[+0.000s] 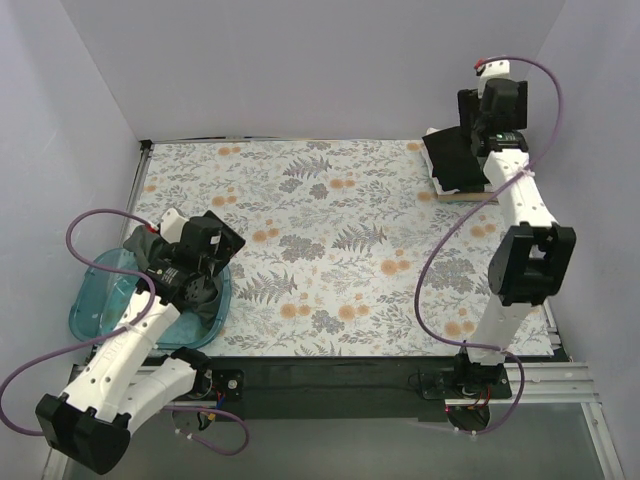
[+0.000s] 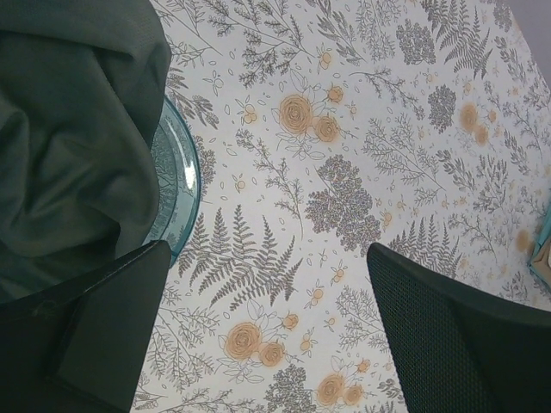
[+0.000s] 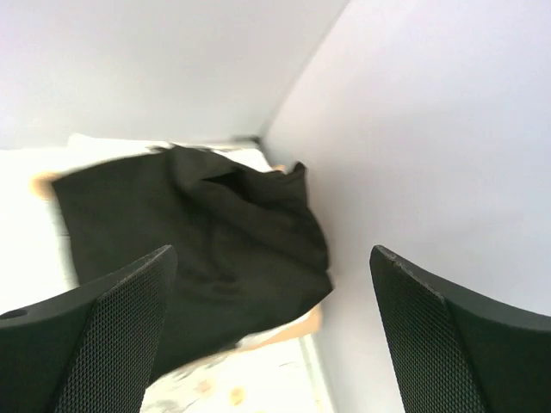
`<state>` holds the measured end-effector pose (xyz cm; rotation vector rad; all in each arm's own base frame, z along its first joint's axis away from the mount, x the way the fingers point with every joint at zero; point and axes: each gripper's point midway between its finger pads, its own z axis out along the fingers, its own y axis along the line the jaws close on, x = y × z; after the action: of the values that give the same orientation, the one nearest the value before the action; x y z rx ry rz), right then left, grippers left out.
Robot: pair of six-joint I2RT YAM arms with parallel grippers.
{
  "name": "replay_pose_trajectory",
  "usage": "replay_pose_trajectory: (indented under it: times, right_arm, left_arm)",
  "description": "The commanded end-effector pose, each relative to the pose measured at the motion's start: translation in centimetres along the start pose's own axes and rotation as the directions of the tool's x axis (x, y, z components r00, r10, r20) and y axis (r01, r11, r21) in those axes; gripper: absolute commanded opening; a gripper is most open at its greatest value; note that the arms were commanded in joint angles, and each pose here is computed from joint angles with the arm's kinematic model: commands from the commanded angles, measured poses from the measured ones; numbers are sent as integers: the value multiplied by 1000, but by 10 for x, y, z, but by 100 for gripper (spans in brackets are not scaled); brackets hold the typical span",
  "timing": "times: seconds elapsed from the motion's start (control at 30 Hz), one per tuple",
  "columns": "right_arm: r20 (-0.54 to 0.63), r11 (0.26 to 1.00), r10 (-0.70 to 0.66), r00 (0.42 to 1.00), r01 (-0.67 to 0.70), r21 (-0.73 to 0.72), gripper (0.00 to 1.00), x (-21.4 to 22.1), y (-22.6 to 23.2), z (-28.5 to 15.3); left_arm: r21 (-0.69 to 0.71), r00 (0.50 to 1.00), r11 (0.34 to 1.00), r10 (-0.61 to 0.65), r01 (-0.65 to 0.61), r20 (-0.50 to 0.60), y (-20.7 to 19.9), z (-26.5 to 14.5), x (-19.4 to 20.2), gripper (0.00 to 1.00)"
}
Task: Fold and stack the t-shirts
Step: Neatly place the folded tshirt to the corner
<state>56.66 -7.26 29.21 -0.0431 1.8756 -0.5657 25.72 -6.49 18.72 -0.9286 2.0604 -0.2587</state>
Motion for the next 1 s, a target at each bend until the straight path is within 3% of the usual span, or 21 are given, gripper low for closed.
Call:
replay_pose_trajectory:
  times: [0.0, 0.13, 0.3, 0.5, 0.7, 0.97]
  right_arm:
    - [31, 950, 259, 965, -250, -185, 98, -24, 16, -56]
    - [49, 863, 373, 926, -327, -385, 98, -33, 32, -119]
    - [-31, 815, 340, 940, -311, -489, 98, -5, 58, -135]
    - [-124, 830, 271, 955, -297, -472, 98, 30, 81, -99]
    - [-192, 900, 207, 959, -264, -347, 98, 61, 82, -9]
    - [-124, 933, 248, 961, -271, -237, 98, 43, 59, 79]
  left_arm:
    - [59, 1000, 998, -10, 9, 16, -21, -6, -12, 98]
    - [80, 1000, 997, 5, -3, -20, -24, -6, -5, 98]
    - [108, 999, 994, 2, 4, -54, -24, -6, 6, 98]
    - [131, 997, 991, -1, 12, -78, -27, 1, 15, 98]
    - [107, 998, 994, 3, 4, -69, -29, 8, 13, 98]
    - [110, 999, 994, 3, 1, -34, -33, 13, 7, 98]
